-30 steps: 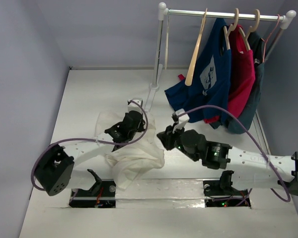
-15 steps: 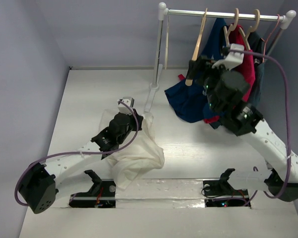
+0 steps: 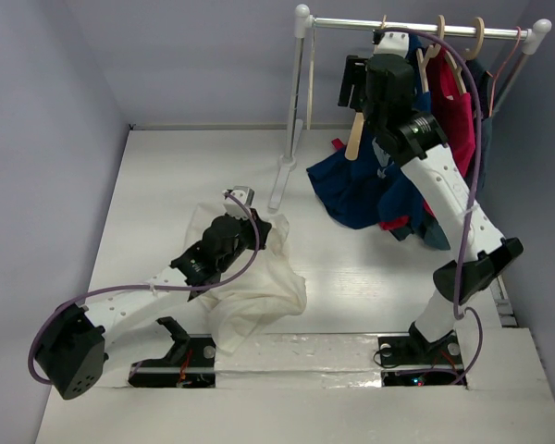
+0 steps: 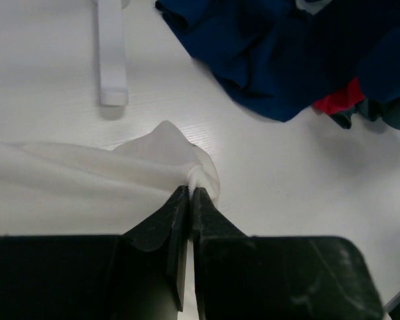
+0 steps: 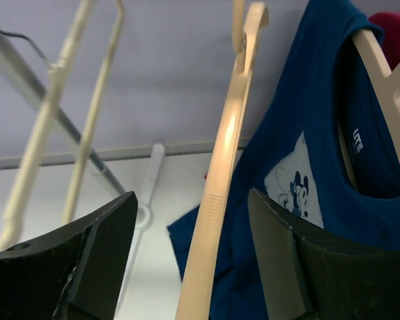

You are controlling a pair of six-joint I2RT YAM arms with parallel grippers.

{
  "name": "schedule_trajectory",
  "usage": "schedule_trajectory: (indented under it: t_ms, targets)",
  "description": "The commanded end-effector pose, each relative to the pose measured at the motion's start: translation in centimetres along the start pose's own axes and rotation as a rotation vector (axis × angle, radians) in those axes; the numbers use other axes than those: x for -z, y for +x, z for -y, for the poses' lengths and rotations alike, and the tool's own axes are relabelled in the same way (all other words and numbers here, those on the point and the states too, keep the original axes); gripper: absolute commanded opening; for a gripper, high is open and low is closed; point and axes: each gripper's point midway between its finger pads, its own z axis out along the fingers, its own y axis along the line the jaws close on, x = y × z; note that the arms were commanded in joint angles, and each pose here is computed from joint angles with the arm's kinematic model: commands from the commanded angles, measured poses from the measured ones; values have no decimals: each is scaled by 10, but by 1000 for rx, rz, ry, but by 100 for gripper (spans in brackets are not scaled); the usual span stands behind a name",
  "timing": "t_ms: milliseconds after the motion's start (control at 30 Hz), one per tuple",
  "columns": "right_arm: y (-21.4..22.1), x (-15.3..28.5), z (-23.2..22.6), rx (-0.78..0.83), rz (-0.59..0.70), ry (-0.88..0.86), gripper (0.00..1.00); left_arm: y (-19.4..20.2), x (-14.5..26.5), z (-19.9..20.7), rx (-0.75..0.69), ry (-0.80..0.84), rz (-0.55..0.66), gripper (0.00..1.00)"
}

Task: Place the t-shirt on the hanger
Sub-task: Pick up the hanger from the clothesline.

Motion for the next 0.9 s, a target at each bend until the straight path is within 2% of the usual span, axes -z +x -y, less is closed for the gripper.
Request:
schedule_trajectory:
  t_ms: [0,33,167,333,400,667,700,800,867]
  targets:
    - [-11,0,18,29,-1,49,72,-19,3,15,14,72,68,0]
    - [-9,-4,22,29,-5,58,72,-20,3,15,13,72,71,0]
    - [1,-11,26,36,-19,76,60,-21,5,14,14,68,74,0]
    - [8,-14,33,45,-27,105,53,-21,5,14,15,70,74,0]
    - [7,-16,37,48,-26,113,43,-19,5,14,13,68,70,0]
    - [9,-20,40,58,-35,118,20,-20,5,14,15,72,72,0]
    - [8,-19,40,62,-35,116,14,-19,5,15,16,74,72,0]
    - [1,-17,41,65,-16,115,3,-18,5,14,15,72,68,0]
    - [-8,-15,40,57,14,109,0,-18,5,14,17,73,69,0]
